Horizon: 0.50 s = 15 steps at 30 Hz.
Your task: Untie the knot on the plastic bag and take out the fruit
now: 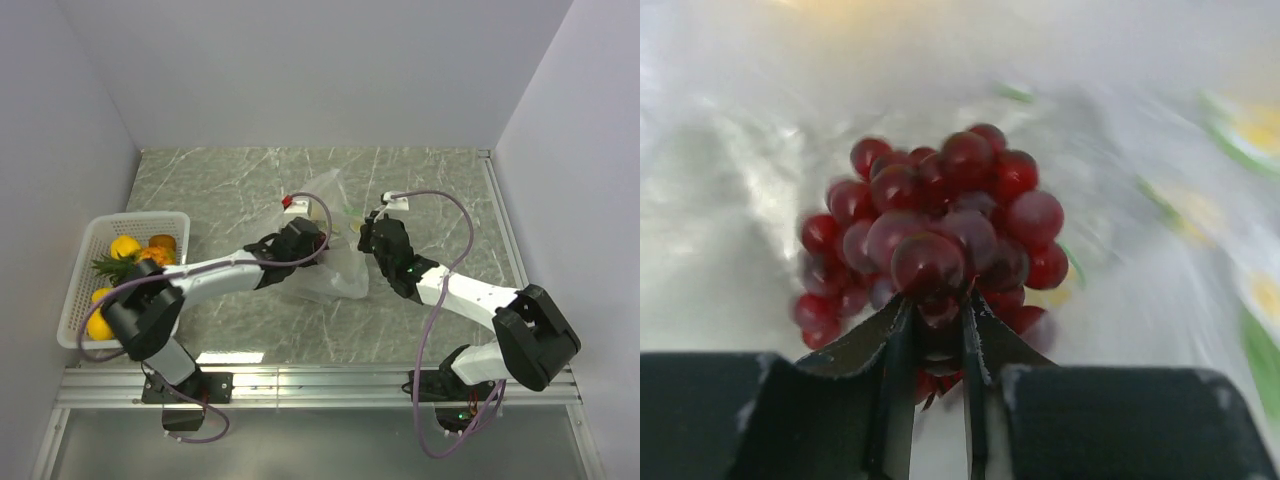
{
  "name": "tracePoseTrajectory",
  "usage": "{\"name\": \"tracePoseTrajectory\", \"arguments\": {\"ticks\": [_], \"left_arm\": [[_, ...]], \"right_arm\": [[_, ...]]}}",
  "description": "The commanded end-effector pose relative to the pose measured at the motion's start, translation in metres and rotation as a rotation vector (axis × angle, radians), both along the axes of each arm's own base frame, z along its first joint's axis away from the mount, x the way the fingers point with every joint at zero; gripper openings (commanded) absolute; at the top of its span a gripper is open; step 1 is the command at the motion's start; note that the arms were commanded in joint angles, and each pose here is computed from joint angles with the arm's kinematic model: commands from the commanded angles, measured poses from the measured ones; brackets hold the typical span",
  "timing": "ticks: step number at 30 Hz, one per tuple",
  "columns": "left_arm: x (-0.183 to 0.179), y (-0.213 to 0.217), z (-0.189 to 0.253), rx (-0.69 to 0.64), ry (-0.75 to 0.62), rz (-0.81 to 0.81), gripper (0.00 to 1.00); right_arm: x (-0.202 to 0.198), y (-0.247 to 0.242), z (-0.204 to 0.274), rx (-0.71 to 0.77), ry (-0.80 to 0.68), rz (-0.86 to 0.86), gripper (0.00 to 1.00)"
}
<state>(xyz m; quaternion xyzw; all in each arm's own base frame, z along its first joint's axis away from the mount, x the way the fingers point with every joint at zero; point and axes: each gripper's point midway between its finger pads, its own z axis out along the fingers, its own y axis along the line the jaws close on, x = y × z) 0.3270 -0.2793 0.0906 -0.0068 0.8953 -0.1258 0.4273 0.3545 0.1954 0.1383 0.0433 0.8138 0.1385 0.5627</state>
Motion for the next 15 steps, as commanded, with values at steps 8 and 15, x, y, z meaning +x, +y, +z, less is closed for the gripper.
{"name": "tracePoseTrajectory", "arguments": {"ticks": [8, 15], "left_arm": [[-0.055, -0.029, 0.124, -0.272, -0.338, -0.446, 0.13], [-0.03, -0.015, 0.168, -0.271, -0.479, -0.339, 0.12]], "right_arm": [[0.012, 0.003, 0.016, -0.009, -0.023, -0.027, 0.0], [-0.006, 0.026, -0.007, -0.046, 0.04, 0.045, 0.0]]}}
